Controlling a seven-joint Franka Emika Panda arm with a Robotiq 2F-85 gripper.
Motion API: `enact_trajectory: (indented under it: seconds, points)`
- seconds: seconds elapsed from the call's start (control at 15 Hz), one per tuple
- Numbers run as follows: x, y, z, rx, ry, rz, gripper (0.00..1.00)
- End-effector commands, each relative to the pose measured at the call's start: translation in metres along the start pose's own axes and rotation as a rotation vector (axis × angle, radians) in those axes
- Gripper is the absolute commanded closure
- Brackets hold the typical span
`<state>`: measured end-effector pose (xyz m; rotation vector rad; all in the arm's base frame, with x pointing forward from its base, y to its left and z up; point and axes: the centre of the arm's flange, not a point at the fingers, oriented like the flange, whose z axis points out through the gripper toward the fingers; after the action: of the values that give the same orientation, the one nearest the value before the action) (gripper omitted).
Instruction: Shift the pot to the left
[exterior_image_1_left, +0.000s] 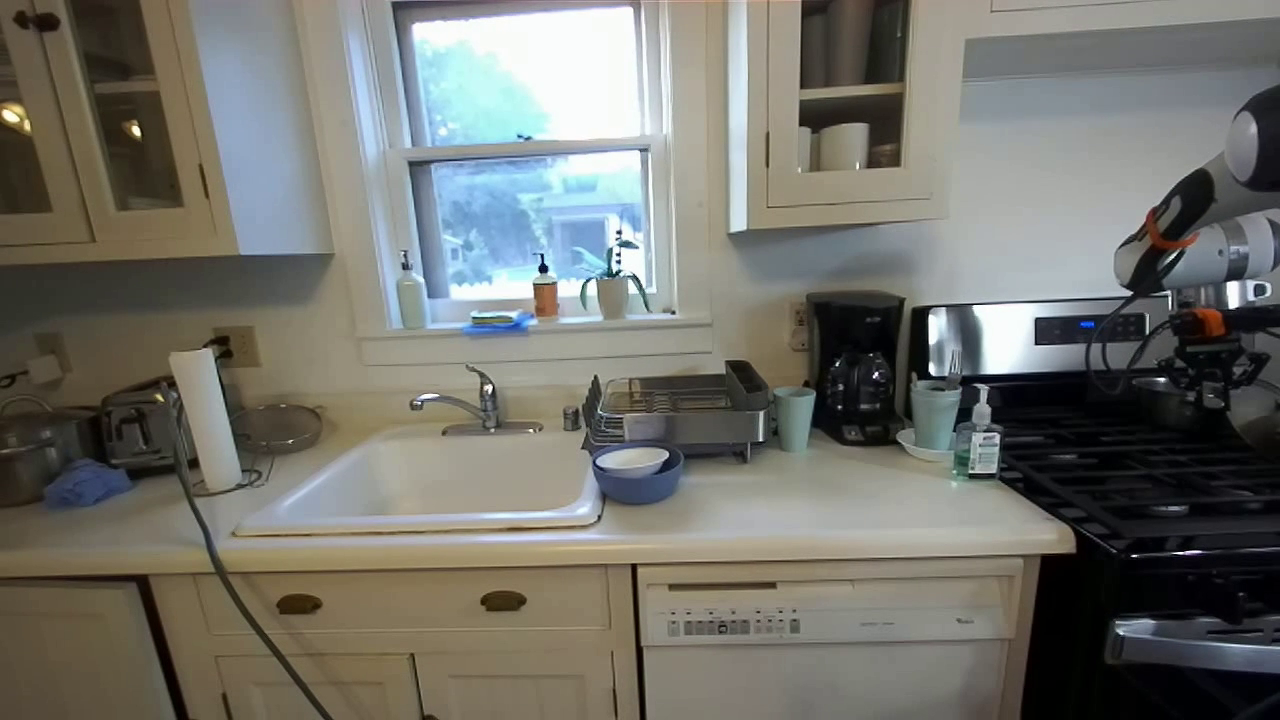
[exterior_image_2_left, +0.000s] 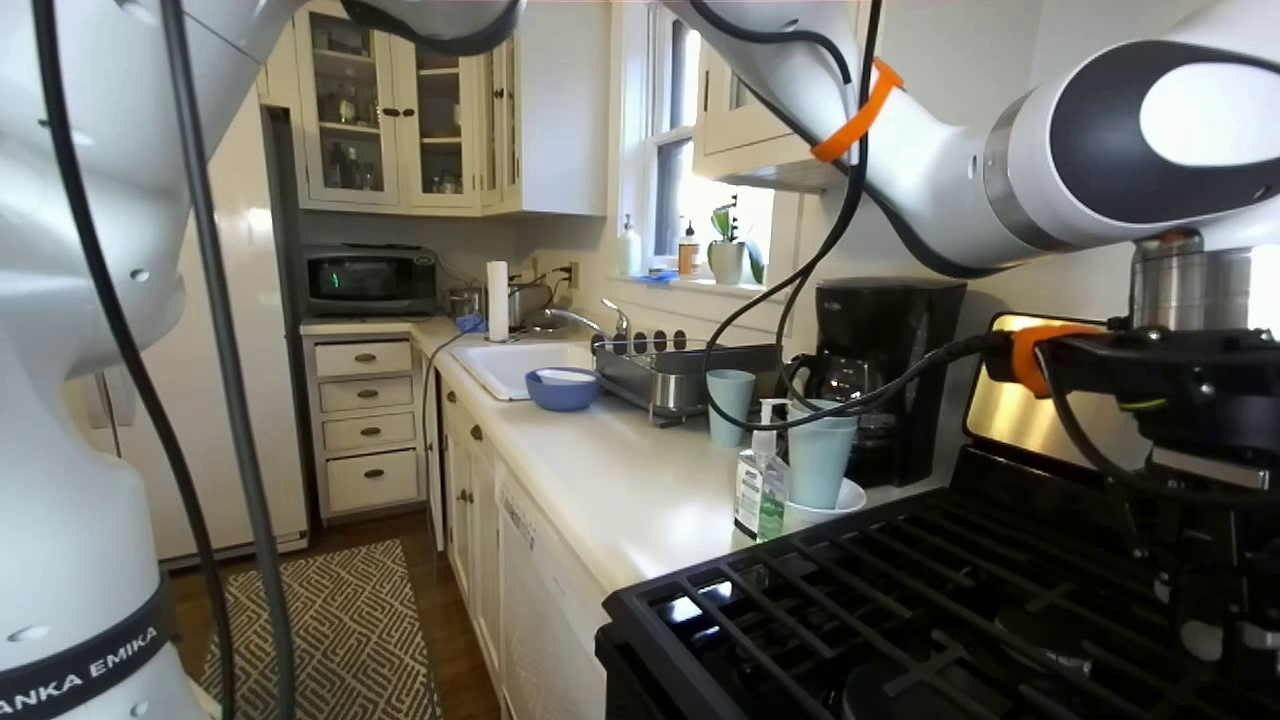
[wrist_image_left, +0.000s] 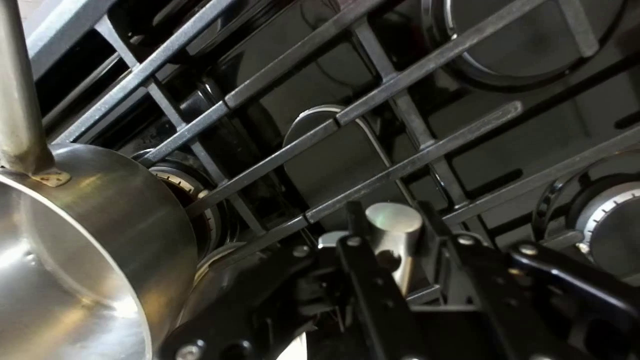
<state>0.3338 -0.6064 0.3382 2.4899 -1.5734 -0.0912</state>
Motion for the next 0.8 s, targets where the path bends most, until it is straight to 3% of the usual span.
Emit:
enact_trajectory:
  seconds: [0.0, 0.73]
  points:
    - [-0.046, 0.005, -0.008, 0.015, -0.005, -0.121, 0.93]
    - [-0.118, 0.034, -0.002, 0.022, -0.043, -0.479, 0.93]
